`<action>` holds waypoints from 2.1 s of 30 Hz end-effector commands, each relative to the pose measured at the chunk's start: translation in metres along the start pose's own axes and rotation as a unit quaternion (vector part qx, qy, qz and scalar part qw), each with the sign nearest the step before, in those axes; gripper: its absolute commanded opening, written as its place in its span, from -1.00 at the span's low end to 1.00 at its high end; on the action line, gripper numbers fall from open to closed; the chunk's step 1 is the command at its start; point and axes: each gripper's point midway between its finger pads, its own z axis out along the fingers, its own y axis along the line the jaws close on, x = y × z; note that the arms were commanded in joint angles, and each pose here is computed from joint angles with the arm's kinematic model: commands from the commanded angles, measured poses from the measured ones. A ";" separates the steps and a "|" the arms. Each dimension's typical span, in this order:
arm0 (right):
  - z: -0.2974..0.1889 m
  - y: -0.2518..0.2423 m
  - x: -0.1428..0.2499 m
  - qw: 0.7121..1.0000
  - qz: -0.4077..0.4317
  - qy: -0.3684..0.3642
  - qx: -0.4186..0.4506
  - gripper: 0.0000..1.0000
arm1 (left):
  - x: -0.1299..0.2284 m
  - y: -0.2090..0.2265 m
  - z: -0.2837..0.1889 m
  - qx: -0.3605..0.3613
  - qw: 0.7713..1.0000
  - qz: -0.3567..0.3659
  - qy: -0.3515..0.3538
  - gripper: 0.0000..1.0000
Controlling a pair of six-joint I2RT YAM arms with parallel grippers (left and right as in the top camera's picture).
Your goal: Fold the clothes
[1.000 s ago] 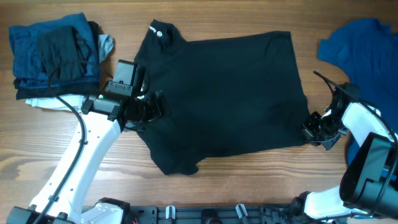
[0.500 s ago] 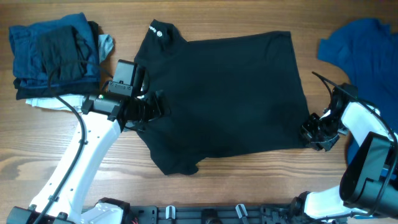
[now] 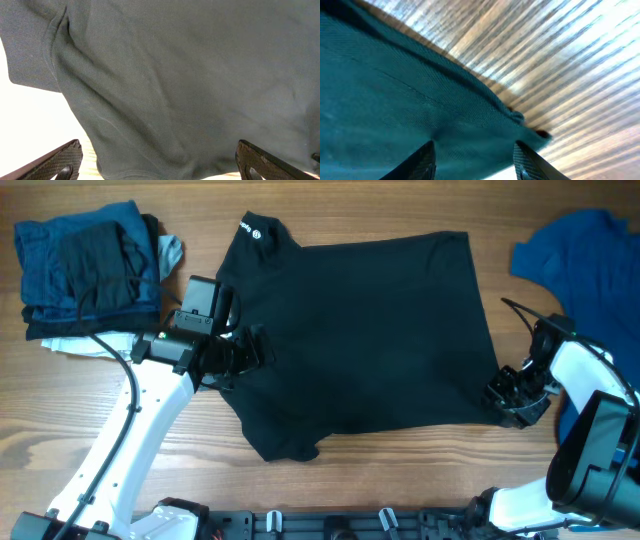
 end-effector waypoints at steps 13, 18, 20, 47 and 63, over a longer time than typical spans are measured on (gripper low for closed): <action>-0.014 -0.011 -0.013 0.998 0.021 -0.043 0.028 0.33 | -0.002 -0.001 0.000 -0.001 1.000 0.004 -0.006 1.00; -0.004 -0.017 -0.002 0.999 0.022 -0.028 0.037 0.34 | -0.002 -0.001 0.000 0.000 1.000 0.004 -0.007 1.00; 0.001 -0.018 0.000 0.999 0.022 -0.027 0.037 0.35 | -0.003 -0.001 0.000 0.000 1.000 0.004 -0.007 1.00; 0.017 -0.015 -0.008 0.998 0.021 -0.056 0.022 -0.91 | -0.022 0.003 -0.005 -0.014 0.999 -0.003 -0.049 0.97; 0.014 -0.012 -0.014 0.998 0.017 -0.065 0.018 -0.87 | 0.111 0.047 0.032 -0.091 0.977 -0.033 0.191 0.78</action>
